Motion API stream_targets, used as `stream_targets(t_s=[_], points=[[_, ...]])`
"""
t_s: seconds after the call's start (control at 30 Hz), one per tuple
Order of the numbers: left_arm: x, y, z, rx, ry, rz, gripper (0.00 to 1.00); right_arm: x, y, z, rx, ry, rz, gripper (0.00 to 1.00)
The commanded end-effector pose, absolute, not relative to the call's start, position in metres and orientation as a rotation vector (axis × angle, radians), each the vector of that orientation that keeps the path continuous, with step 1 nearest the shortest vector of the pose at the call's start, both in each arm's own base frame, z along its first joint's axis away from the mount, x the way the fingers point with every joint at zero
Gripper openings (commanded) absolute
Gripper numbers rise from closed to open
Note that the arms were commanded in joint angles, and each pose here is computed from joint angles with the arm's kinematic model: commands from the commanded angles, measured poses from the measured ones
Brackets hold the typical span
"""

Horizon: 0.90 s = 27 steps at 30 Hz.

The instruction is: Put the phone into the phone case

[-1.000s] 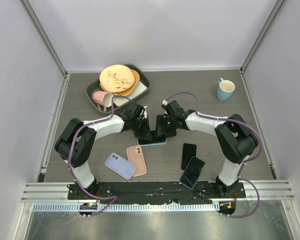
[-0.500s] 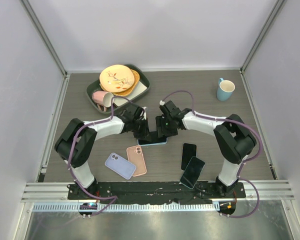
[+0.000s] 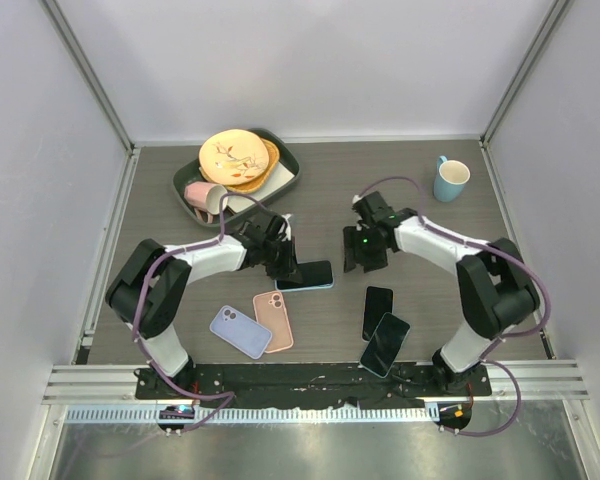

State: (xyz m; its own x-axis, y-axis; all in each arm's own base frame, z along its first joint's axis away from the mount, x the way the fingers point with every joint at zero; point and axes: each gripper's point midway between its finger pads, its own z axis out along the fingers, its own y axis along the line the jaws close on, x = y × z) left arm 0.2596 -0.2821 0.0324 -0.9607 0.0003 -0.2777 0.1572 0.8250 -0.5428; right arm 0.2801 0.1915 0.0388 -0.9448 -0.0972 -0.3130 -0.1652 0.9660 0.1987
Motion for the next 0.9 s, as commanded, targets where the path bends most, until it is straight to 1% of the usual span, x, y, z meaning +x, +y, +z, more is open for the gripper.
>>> stream_targets(t_s=[0.0, 0.03, 0.13, 0.23, 0.33, 0.63, 0.83, 0.87], points=[[0.246, -0.25, 0.0, 0.134, 2.829, -0.631, 0.0, 0.278, 0.199, 0.077, -0.13, 2.713, 0.746, 0.59], [0.247, -0.25, 0.001, 0.134, 2.823, -0.635, 0.0, 0.286, 0.195, 0.081, -0.091, 2.67, 0.804, 0.59], [0.249, -0.252, 0.003, 0.137, 2.809, -0.648, 0.0, 0.277, 0.206, 0.087, -0.119, 2.639, 1.001, 0.59], [0.25, -0.255, 0.005, 0.145, 2.806, -0.666, 0.0, 0.269, 0.218, 0.084, -0.142, 2.628, 1.134, 0.57], [0.25, -0.257, 0.005, 0.149, 2.805, -0.676, 0.0, 0.266, 0.223, 0.073, -0.123, 2.641, 1.198, 0.54], [0.247, -0.261, 0.003, 0.15, 2.809, -0.704, 0.0, 0.264, 0.236, 0.046, -0.038, 2.697, 1.28, 0.51], [0.246, -0.262, 0.001, 0.151, 2.814, -0.707, 0.0, 0.262, 0.244, 0.028, -0.027, 2.743, 1.299, 0.43], [0.246, -0.263, 0.001, 0.152, 2.815, -0.711, 0.0, 0.262, 0.245, 0.027, -0.033, 2.747, 1.305, 0.38]])
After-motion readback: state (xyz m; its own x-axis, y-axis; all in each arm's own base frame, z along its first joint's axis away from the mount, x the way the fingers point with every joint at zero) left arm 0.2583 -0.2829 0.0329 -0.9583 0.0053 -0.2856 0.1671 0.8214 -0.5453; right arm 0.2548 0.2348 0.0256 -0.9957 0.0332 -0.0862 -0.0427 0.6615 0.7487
